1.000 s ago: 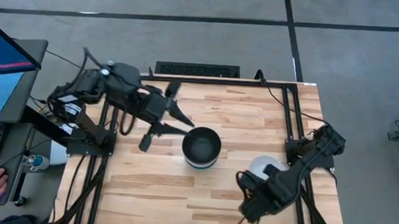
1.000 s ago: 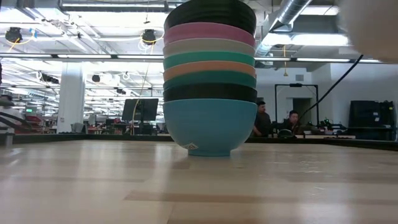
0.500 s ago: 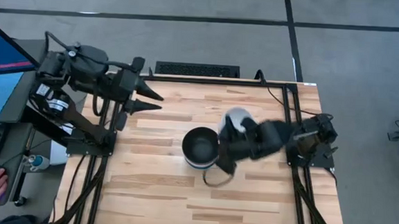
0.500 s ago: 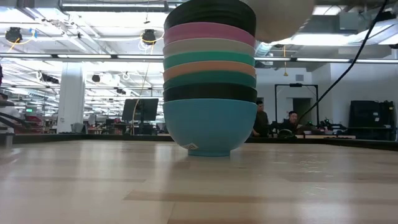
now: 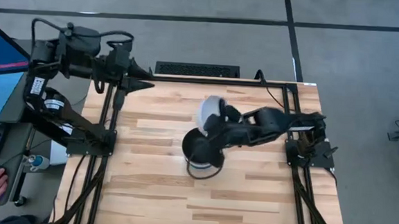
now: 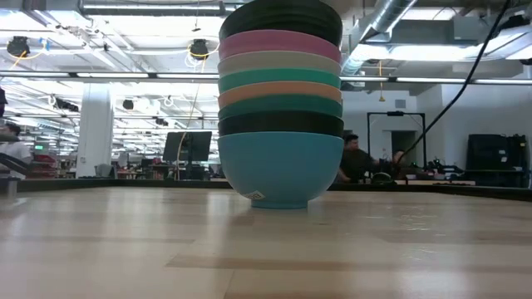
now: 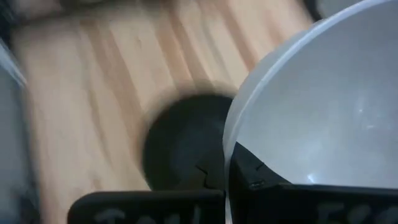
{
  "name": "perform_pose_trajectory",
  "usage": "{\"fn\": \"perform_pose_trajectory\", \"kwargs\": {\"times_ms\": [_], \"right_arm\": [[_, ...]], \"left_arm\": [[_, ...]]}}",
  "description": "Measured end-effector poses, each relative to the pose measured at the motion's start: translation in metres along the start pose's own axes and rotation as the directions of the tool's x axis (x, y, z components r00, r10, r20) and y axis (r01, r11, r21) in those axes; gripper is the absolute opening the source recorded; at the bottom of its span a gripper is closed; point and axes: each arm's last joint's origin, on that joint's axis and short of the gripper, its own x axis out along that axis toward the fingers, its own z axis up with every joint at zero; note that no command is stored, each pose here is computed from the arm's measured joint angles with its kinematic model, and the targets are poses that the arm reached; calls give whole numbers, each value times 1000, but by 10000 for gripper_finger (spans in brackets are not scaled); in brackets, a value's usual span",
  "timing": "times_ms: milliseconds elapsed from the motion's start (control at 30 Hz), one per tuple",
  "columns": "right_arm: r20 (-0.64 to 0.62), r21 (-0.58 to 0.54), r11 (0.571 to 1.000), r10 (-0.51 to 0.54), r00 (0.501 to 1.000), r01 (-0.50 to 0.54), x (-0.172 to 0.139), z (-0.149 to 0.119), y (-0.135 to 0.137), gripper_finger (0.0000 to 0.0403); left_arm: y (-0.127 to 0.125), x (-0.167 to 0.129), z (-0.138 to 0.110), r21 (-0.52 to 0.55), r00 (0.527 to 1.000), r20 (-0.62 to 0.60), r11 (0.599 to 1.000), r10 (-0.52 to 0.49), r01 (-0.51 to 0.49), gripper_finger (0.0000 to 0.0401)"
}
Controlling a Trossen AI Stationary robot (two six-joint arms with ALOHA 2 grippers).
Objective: Nest bowls inside each other
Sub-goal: Stack the white bowl on top of the black bowl
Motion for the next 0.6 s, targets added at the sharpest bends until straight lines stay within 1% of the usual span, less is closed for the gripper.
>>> {"fn": "perform_pose_trajectory", "kwargs": {"times_ms": [67, 100, 167, 200, 333, 533, 600], "right_arm": [[-91, -47, 999, -20, 996, 16, 17, -6, 6, 10], [-102, -50, 999, -10, 995, 5, 24, -6, 10, 10], [-177, -75, 997, -33, 984, 19, 39, -11, 14, 10], [-195, -84, 996, -36, 980, 20, 46, -11, 17, 10], [-216, -112, 994, -30, 976, 6, 67, -11, 28, 14], [-195, -74, 997, 21, 981, -36, 73, -10, 37, 10], [-160, -61, 995, 67, 985, -77, 70, -8, 44, 10]], "left_arm": [[2, -2, 0, -5, 1000, 9, 1000, 7, -7, 96], [3, -5, 0, -7, 1000, 11, 1000, 12, -12, 96], [5, -6, -2, -11, 1000, 4, 1000, 23, -23, 96], [5, -8, -1, -11, 1000, 12, 1000, 26, -26, 96], [6, -11, -2, -14, 999, 18, 999, 32, -32, 96], [6, -13, -3, -11, 999, 12, 999, 32, -32, 96], [6, -13, -3, -10, 999, 10, 999, 32, -32, 96]]}}
